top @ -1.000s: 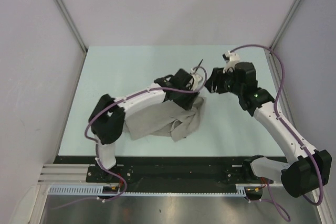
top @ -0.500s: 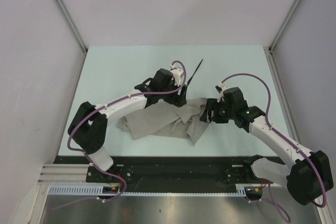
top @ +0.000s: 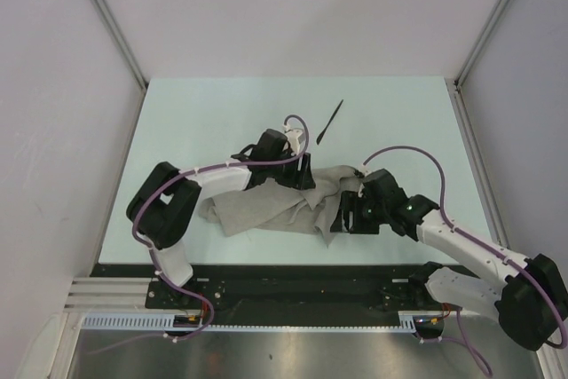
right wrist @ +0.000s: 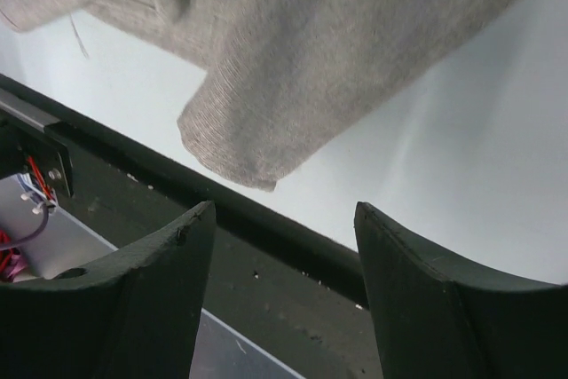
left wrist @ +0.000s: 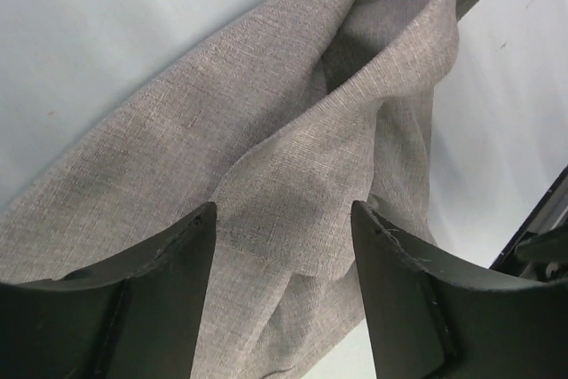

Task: Fold the napkin, place the utensils inside, and roll it up
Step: Flatten the napkin out

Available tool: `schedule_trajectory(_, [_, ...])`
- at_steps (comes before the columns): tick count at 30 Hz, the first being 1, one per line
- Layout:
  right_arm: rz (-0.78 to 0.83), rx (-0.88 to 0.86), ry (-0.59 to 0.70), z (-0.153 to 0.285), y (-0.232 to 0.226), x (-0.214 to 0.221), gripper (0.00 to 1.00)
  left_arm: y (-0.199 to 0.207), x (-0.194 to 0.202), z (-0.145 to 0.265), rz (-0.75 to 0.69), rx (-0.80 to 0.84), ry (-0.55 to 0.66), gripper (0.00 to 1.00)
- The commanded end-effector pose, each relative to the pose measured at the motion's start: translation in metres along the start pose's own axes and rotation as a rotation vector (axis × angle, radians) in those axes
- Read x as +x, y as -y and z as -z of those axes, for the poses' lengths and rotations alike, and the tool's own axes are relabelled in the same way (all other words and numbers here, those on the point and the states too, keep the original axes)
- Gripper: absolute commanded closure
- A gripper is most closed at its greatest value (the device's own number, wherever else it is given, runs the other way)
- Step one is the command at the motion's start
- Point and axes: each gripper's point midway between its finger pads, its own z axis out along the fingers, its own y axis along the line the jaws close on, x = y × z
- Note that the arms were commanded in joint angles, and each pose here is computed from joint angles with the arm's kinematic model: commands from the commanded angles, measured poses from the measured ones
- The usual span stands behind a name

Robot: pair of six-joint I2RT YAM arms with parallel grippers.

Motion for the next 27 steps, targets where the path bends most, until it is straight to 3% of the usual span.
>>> schedule_trajectory(1, [-0.056, 0.024, 0.002, 0.001, -0.002, 0.009, 0.31, -0.003, -0.002, -0.007, 0.046, 0.024, 0.022, 0.35])
schedule_trajectory(17, [-0.06, 0.072, -0.077, -0.022, -0.007, 0.032, 0.3, -0.018, 0.009, -0.003, 0.054, -0.057, 0.043, 0.3])
schedule_trajectory(27, [-0.073, 0.088, -0.093, -0.043, -0.004, 0.033, 0.3, -0.008, 0.006, -0.012, 0.075, 0.02, 0.057, 0.41])
